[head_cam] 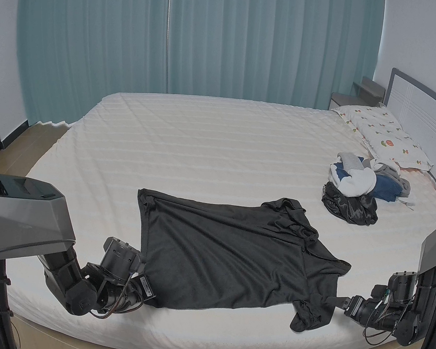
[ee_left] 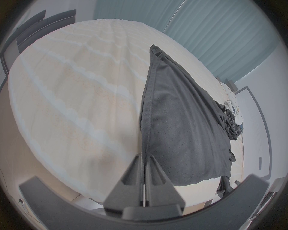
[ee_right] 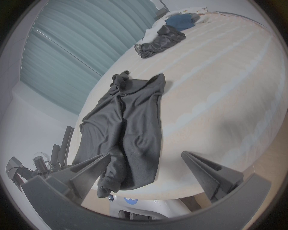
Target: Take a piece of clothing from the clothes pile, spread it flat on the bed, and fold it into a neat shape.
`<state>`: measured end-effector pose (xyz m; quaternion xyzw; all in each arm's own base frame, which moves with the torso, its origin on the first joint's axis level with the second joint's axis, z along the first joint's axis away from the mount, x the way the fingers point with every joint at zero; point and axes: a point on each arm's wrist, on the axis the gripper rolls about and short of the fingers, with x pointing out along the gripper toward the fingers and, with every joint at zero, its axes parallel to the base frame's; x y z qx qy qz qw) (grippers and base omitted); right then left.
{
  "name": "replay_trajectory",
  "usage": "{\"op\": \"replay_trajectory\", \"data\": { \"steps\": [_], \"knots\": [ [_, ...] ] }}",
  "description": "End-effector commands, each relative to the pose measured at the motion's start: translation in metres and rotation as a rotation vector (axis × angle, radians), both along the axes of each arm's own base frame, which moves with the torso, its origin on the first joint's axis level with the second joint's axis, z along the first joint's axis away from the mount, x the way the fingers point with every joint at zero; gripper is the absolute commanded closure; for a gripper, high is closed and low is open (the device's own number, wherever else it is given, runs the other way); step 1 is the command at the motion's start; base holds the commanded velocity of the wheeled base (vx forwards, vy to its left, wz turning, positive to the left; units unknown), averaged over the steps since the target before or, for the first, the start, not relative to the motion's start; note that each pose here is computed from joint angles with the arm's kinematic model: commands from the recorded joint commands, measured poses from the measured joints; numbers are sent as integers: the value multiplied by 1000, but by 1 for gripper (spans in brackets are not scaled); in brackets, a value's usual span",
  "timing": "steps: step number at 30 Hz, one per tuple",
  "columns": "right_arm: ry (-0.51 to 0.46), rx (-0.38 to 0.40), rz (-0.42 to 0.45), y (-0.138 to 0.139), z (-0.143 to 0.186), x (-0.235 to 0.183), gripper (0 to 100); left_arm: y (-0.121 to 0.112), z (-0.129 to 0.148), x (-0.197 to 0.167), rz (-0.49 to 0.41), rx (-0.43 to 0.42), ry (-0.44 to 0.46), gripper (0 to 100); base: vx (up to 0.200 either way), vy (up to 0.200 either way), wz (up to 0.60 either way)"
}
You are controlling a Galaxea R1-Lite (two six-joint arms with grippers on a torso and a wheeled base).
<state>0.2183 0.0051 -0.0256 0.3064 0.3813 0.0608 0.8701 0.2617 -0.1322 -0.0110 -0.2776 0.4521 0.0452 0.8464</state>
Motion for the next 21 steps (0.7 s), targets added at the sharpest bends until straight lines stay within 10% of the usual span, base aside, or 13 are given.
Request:
{"op": "replay_trajectory", "data": {
  "steps": [1, 5, 6, 21],
  "knots": [
    [39, -6, 20, 10, -14, 4, 0, 8, 13, -4, 20, -9, -19, 100, 0, 0, 0],
    [24, 7, -20, 12, -17, 14, 0, 12, 14, -5, 30, 4, 7, 100, 0, 0, 0],
    [16, 9, -24, 13, -18, 18, 100, 13, 13, -5, 32, 5, 11, 100, 0, 0, 0],
    [-10, -25, -102, 4, 4, 2, 100, 34, 25, -14, 31, 61, 33, 100, 0, 0, 0]
  ]
}}
